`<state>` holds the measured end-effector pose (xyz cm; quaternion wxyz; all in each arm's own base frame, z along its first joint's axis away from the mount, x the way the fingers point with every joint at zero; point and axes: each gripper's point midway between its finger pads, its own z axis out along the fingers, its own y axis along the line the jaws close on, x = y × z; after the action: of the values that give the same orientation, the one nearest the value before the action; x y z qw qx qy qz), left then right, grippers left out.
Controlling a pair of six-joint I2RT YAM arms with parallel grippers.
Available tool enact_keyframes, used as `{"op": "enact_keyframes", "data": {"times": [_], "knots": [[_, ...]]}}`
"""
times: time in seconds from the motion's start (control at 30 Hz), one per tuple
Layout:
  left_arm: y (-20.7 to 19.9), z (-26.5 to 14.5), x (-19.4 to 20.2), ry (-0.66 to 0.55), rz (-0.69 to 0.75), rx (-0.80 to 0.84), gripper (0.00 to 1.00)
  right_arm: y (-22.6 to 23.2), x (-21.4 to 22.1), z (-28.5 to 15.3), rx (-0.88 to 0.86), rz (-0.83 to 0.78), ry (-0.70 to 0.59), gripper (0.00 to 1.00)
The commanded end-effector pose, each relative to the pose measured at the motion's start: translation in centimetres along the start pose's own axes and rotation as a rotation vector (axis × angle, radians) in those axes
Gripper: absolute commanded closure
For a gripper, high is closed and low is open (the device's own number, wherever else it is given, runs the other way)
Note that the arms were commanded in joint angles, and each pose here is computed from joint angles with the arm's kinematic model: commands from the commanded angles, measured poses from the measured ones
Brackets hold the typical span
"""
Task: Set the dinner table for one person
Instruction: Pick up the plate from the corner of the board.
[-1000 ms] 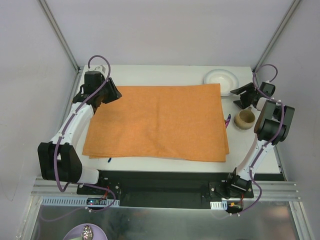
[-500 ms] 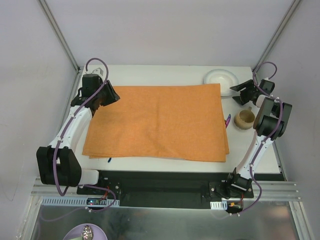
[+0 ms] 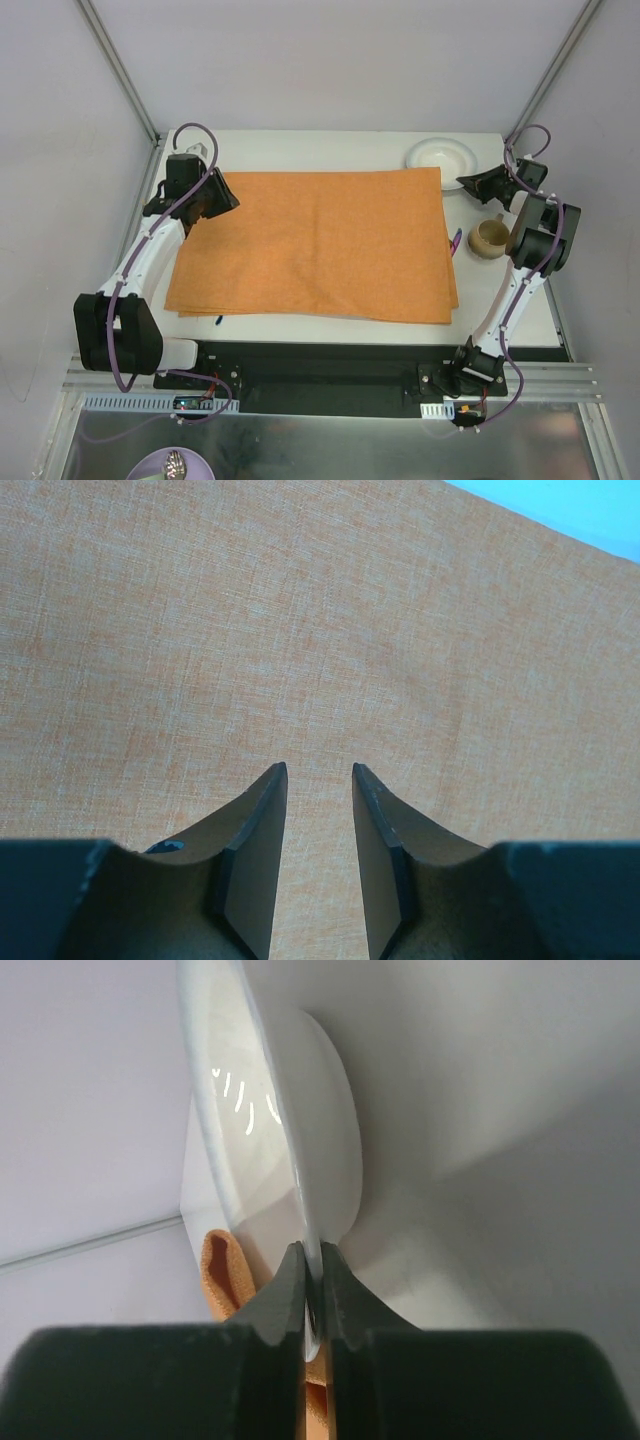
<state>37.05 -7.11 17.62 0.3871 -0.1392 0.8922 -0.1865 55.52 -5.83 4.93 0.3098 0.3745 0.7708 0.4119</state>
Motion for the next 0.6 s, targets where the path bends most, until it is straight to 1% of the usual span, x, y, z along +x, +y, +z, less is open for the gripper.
{"op": "enact_keyframes", "data": {"times": [0.0, 0.2, 0.23, 0.27, 0.33, 0.37, 0.43, 0.5, 0.53, 0.57], "knots": [[0.1, -1.1, -0.5, -0.038, 0.007, 0.017, 0.68, -0.3, 0.9, 0.4, -0.008, -0.028, 0.019, 0.99], [0.4, -1.3, -0.2, -0.035, 0.0, 0.019, 0.69, 1.3, 0.8, 0.1, -0.083, -0.059, 0.005, 0.99], [0.4, -1.3, -0.2, -0.035, -0.001, 0.018, 0.69, 2.1, 0.7, -0.1, -0.105, -0.056, -0.001, 0.99], [0.4, -1.3, -0.3, -0.037, 0.0, 0.021, 0.68, 3.0, 0.2, -0.3, -0.147, -0.08, -0.023, 0.99], [0.5, -1.3, -0.2, -0.035, -0.004, 0.018, 0.69, 3.9, 0.4, -0.6, -0.193, -0.055, -0.024, 0.99], [0.4, -1.3, -0.2, -0.034, -0.004, 0.021, 0.69, 4.9, -0.1, -0.7, -0.238, -0.078, -0.045, 0.99], [0.4, -1.2, 0.0, -0.028, -0.007, 0.023, 0.69, 5.8, -0.1, -0.9, -0.289, -0.065, -0.051, 0.99], [0.4, -1.2, 0.0, -0.029, -0.007, 0.025, 0.69, 7.6, -0.9, -1.6, -0.376, -0.048, -0.081, 0.99], [0.4, -1.2, 0.1, -0.028, -0.009, 0.023, 0.69, 8.7, -1.3, -2.0, -0.433, -0.075, -0.105, 0.99], [0.6, -1.2, 0.1, -0.026, -0.009, 0.021, 0.69, 8.9, -1.6, -2.1, -0.453, -0.022, -0.103, 0.99]]}}
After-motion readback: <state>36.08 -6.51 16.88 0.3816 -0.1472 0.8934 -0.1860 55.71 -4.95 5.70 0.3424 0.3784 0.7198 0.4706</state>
